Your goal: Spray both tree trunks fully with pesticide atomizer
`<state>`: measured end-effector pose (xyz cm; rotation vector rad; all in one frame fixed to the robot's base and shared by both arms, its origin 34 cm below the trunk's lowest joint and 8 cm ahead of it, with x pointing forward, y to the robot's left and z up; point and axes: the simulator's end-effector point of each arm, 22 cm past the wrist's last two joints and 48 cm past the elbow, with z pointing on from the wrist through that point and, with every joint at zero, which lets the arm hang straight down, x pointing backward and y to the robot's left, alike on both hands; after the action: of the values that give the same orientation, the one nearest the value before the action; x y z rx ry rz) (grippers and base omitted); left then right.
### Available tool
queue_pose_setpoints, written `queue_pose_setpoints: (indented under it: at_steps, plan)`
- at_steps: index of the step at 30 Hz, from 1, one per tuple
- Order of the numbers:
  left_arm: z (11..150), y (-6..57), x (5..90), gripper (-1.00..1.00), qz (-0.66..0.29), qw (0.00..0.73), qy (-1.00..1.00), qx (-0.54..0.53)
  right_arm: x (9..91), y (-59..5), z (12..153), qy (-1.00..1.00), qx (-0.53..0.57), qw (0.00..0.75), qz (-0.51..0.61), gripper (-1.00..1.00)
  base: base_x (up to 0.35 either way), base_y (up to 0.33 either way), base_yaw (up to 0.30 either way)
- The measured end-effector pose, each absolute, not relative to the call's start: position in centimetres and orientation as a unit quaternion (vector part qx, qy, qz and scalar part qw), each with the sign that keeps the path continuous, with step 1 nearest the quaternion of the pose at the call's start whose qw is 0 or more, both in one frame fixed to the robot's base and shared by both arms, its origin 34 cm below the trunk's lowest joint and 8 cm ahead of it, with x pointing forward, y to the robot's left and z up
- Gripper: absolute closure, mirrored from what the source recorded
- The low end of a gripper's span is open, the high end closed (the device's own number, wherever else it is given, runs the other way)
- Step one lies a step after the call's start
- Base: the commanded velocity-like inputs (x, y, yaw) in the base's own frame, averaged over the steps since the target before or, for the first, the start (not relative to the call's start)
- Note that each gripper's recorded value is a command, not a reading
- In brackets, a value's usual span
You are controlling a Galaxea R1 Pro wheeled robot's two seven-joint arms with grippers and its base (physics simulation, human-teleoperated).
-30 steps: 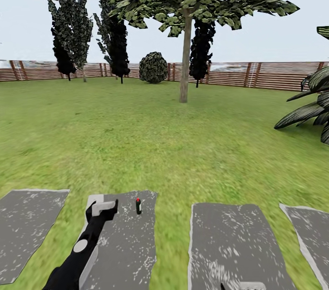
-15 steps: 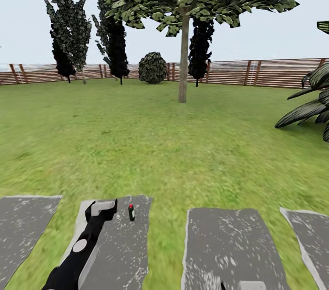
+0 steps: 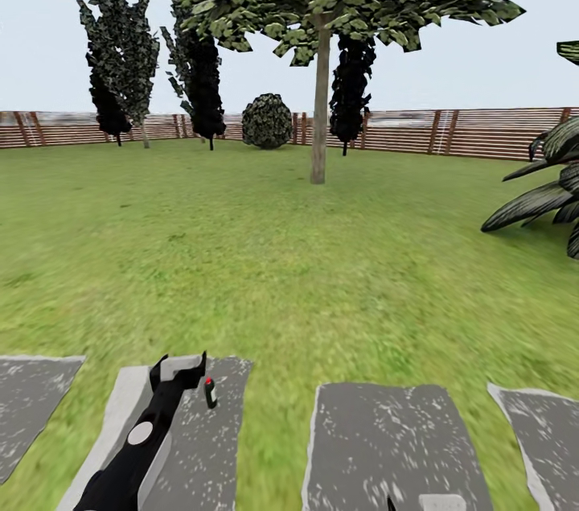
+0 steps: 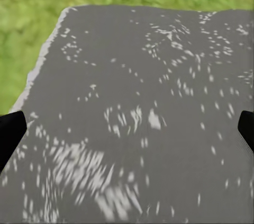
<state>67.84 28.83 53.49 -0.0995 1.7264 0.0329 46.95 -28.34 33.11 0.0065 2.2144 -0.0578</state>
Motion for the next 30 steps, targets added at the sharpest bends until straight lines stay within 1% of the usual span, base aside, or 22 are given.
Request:
queue_pose_setpoints:
  at_steps: [3,10,17,30]
  plan:
    - [53.48,28.84,67.84,-1.0,0.014,0.649,0.76,-0.044,46.95,-28.36,33.12,0.894,0.003,0.447,-0.024,-1.0,0.265,-0.009,0.0]
    - [53.44,28.86,67.82,-1.0,0.014,0.648,0.76,-0.044,46.95,-28.49,33.12,0.894,0.005,0.447,-0.025,-1.0,0.086,-0.001,0.0]
    - [53.43,28.92,67.82,-1.0,0.015,0.648,0.76,-0.045,46.95,-28.51,33.13,0.894,0.005,0.447,-0.025,-1.0,0.254,0.0,0.0]
    - [53.39,28.88,67.81,-1.0,0.015,0.648,0.76,-0.044,46.93,-28.68,33.11,0.894,0.009,0.447,-0.025,-1.0,0.021,0.0,0.0]
